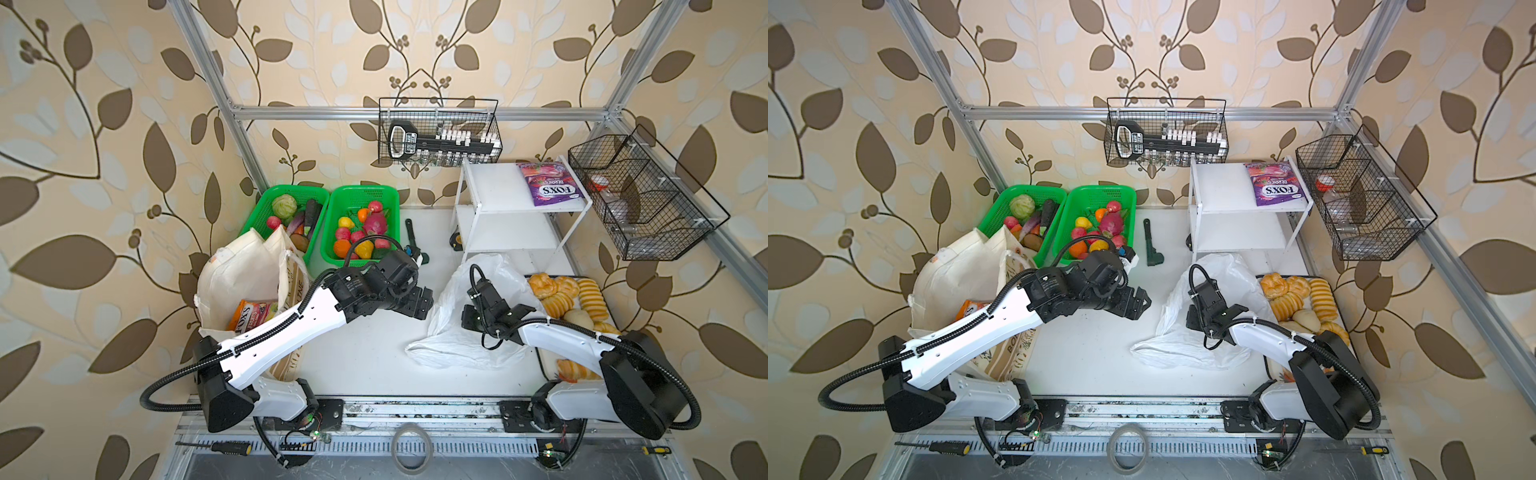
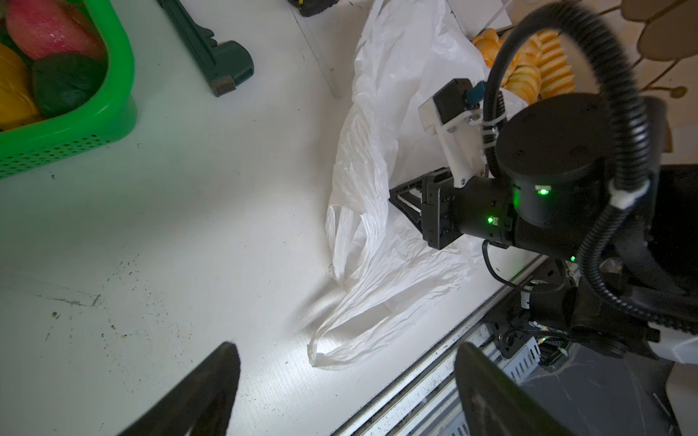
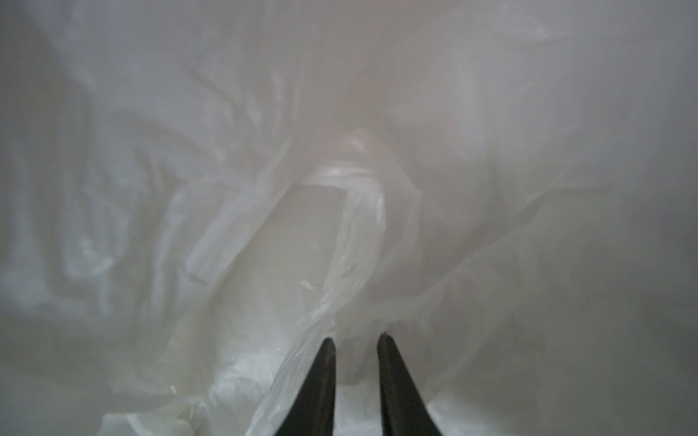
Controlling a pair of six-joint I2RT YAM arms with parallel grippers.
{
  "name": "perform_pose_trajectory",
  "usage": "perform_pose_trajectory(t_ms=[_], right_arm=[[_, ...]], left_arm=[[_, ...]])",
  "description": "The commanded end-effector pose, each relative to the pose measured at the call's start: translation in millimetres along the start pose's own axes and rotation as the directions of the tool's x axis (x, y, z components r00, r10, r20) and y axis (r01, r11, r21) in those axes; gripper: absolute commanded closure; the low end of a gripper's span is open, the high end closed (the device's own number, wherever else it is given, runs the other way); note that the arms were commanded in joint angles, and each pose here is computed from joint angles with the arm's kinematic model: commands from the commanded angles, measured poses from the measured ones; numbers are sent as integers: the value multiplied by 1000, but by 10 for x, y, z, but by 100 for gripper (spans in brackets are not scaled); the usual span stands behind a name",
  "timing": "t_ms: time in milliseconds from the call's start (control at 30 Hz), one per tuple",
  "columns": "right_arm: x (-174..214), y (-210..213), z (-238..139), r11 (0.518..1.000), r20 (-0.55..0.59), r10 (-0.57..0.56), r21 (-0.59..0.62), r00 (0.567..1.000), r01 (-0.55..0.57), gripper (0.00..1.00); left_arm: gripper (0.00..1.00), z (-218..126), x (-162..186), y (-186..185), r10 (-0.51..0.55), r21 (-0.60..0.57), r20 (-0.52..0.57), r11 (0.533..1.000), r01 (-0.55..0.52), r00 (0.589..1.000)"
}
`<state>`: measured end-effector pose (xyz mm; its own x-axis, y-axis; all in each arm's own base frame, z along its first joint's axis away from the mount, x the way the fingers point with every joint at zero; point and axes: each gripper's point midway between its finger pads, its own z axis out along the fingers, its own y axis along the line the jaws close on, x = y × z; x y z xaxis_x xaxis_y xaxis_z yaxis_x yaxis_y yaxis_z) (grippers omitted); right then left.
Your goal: Place the mixed food into the grocery bags and tie them
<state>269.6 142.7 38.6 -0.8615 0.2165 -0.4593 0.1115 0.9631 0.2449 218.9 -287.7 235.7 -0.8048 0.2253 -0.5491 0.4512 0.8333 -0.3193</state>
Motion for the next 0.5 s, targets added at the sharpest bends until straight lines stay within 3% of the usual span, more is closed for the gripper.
perform_pose_trajectory(t_ms=[0,33,267,400,467], right_arm=[[-95,70,-143,1000,38,-19,-16,999,19,96],[-89,71,-193,999,45,-25,-20,999,26,100],[-14,53,-446,997,69,-46,-60,997,50,100],[-35,14,-488,996,77,15,-83,997,-9,100],[-48,-25,-494,995,84,52,-89,995,-45,95]], left_arm=[[8,192,65,-71,-11,9,-12,1000,12,1000],[7,248,83,-86,-15,8,-19,1000,15,1000],[5,723,116,-110,-21,-11,-38,1000,20,999],[5,1015,99,-206,-25,18,-51,1000,26,998],[6,1181,135,-186,-29,-7,-76,1000,29,997]])
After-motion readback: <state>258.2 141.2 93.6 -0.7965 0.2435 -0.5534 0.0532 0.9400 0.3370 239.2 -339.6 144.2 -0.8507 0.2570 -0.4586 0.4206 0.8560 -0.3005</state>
